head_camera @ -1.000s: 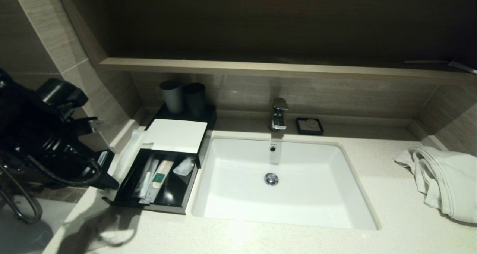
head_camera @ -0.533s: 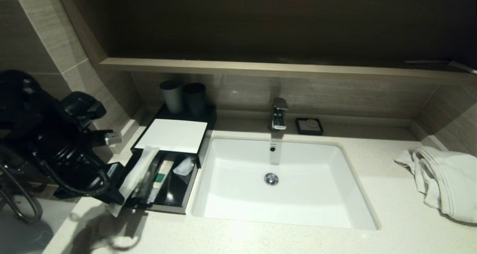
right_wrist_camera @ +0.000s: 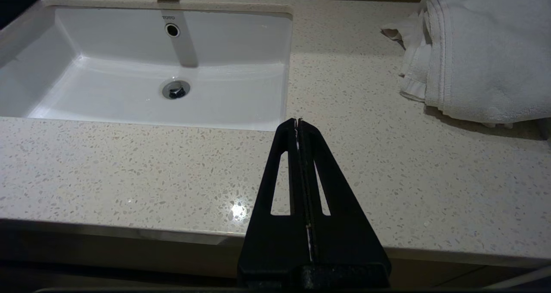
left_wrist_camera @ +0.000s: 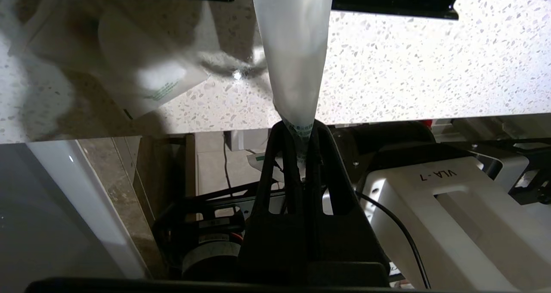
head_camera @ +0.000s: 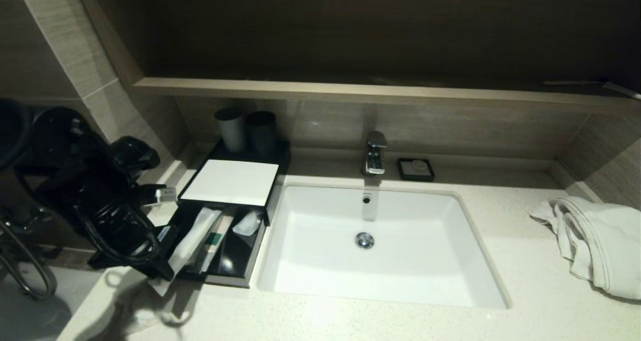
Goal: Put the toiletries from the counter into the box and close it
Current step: Place the bathroom toiletry into the drawer
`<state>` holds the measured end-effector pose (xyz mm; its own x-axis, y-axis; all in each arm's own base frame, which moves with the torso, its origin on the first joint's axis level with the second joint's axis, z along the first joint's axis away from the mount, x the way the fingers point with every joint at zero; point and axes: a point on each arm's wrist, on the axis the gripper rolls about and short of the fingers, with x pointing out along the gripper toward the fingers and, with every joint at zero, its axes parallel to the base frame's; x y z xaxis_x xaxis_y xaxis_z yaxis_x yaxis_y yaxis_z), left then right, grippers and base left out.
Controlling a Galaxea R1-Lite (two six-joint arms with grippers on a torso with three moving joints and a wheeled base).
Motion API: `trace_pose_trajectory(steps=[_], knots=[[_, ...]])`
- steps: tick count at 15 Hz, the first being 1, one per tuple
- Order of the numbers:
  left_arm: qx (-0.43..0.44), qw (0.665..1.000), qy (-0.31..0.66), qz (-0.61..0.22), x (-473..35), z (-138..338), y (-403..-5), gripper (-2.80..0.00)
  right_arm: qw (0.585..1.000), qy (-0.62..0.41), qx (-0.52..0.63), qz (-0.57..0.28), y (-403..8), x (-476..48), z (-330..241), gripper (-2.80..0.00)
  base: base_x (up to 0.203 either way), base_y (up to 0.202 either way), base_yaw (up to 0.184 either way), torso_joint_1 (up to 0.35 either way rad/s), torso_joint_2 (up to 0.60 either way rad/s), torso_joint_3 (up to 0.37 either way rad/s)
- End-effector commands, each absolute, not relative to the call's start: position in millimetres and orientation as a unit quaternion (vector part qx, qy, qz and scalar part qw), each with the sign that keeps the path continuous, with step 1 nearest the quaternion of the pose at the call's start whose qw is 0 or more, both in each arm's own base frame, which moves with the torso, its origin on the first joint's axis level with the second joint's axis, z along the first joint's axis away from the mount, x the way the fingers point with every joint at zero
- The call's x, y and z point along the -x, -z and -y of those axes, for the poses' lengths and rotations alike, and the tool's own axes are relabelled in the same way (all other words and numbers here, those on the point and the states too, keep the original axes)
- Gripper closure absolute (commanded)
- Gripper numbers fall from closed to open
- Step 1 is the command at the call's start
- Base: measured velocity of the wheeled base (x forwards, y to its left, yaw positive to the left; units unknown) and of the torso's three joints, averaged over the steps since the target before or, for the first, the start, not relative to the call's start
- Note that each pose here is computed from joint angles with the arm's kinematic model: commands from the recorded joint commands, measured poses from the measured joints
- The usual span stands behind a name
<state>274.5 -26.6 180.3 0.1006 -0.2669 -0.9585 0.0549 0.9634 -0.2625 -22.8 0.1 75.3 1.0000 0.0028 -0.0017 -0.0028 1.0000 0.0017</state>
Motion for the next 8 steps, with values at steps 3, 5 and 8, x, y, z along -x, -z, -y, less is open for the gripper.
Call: trace_pose_trajectory(steps=[3, 5, 8], knots=[[0.081, 0.726, 0.106, -0.675, -296, 28, -166, 0.00, 1.000, -0.002, -0.001, -0.001, -75, 23, 0, 0.00, 0.000, 0.000, 0.000, 0.000, 0.00, 0.000], [0.081, 0.727, 0.106, -0.673, -310, 29, -162, 0.00, 1.000, -0.002, -0.001, -0.001, -75, 23, 0, 0.00, 0.000, 0.000, 0.000, 0.000, 0.00, 0.000], [0.081, 0.731, 0.106, -0.669, -329, 31, -156, 0.00, 1.000, -0.002, -0.001, -0.001, -75, 23, 0, 0.00, 0.000, 0.000, 0.000, 0.000, 0.00, 0.000]])
